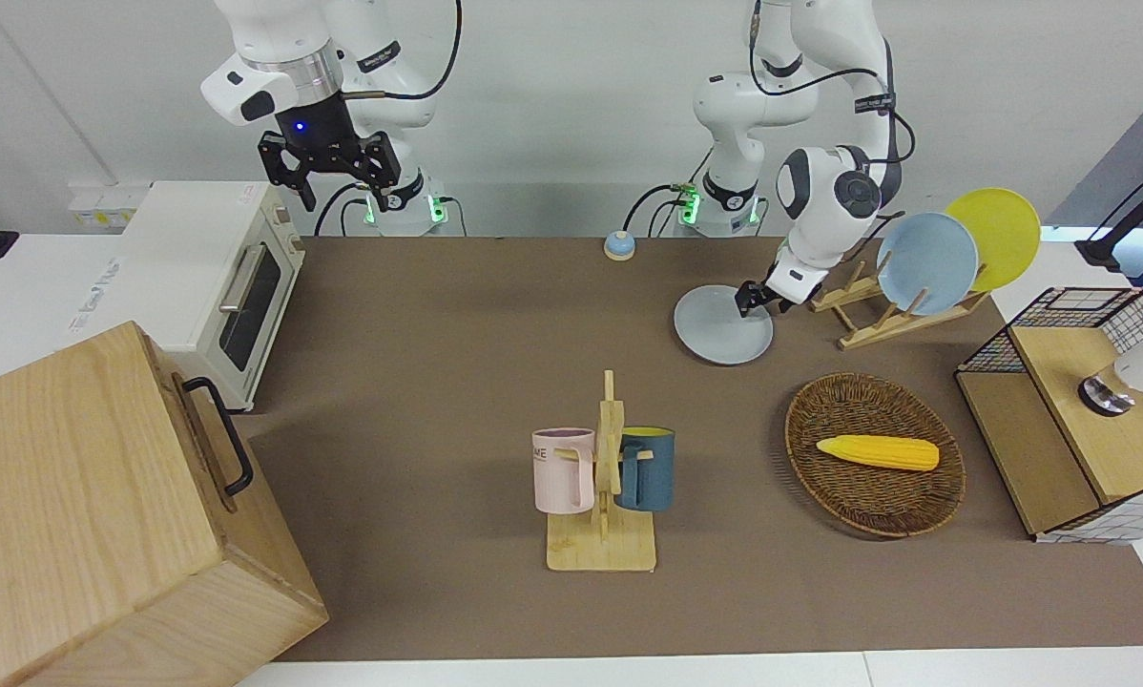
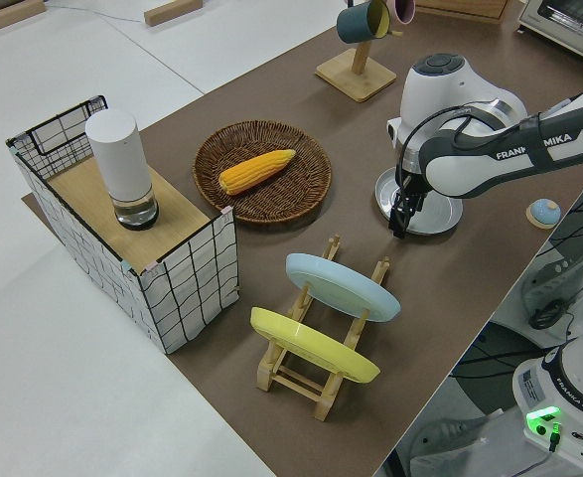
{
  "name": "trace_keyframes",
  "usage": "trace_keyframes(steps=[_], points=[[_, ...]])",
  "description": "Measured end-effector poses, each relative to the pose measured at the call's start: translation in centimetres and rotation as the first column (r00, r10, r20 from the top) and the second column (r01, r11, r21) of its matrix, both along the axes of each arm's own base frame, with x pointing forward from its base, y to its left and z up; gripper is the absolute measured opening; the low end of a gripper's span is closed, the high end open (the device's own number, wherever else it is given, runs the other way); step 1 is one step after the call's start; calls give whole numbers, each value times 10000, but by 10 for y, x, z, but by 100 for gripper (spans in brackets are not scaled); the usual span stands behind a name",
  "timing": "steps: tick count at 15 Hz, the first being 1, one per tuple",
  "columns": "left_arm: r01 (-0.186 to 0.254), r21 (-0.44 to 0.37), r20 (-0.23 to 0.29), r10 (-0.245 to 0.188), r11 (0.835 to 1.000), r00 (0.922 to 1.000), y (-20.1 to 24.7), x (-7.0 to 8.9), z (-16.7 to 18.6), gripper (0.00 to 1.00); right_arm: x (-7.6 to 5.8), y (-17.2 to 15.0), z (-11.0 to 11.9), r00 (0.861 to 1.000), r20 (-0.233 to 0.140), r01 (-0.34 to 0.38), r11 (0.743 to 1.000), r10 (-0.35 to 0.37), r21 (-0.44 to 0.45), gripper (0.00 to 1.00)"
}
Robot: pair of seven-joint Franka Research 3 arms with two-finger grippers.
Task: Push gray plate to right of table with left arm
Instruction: 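Lower the left gripper against the gray plate's rim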
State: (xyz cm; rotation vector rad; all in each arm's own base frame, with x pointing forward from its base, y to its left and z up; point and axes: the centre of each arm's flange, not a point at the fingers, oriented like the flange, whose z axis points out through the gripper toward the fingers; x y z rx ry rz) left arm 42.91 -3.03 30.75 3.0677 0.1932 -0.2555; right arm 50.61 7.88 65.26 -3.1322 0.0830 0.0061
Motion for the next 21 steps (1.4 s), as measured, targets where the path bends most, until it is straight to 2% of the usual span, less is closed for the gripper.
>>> trace_keyframes(steps=[2, 4, 5, 6, 8, 10, 12, 14, 16, 17, 18, 21], points=[[-17, 3, -13, 17, 10000, 10000, 0, 0, 0, 78, 0, 0, 0, 10000, 0, 0, 10000, 0, 0, 100], [-28, 5, -27, 28, 10000, 10000, 0, -1, -1, 74, 0, 0, 0, 10000, 0, 0, 10000, 0, 0, 100], [-29, 5, -32, 29, 10000, 10000, 0, -1, -1, 69, 0, 0, 0, 10000, 0, 0, 10000, 0, 0, 100], [-31, 5, -37, 31, 10000, 10000, 0, -1, -1, 69, 0, 0, 0, 10000, 0, 0, 10000, 0, 0, 100], [-37, 6, -46, 37, 10000, 10000, 0, -1, -2, 53, 0, 0, 0, 10000, 0, 0, 10000, 0, 0, 100], [-45, 8, -50, 45, 10000, 10000, 0, -2, -2, 49, 0, 0, 0, 10000, 0, 0, 10000, 0, 0, 100], [-55, 10, -5, 55, 10000, 10000, 0, -1, -2, 31, 0, 0, 0, 10000, 0, 0, 10000, 0, 0, 100], [-63, 12, 15, 63, 10000, 10000, 0, -2, -3, 27, 0, 0, 0, 10000, 0, 0, 10000, 0, 0, 100], [-68, 14, 27, 68, 10000, 10000, 0, -2, -3, 12, 0, 0, 0, 10000, 0, 0, 10000, 0, 0, 100], [-73, 14, 29, 73, 10000, 10000, 0, -2, -3, 12, 0, 0, 0, 10000, 0, 0, 10000, 0, 0, 100], [-96, -2, 56, 96, 10000, 9999, 0, -1, -2, 5, 0, 0, 0, 10000, 0, 0, 10000, 0, 0, 100], [-120, -21, 91, 120, 9999, 9999, 0, -1, -1, 4, 0, 0, 0, 10000, 0, 0, 10000, 0, 0, 100]])
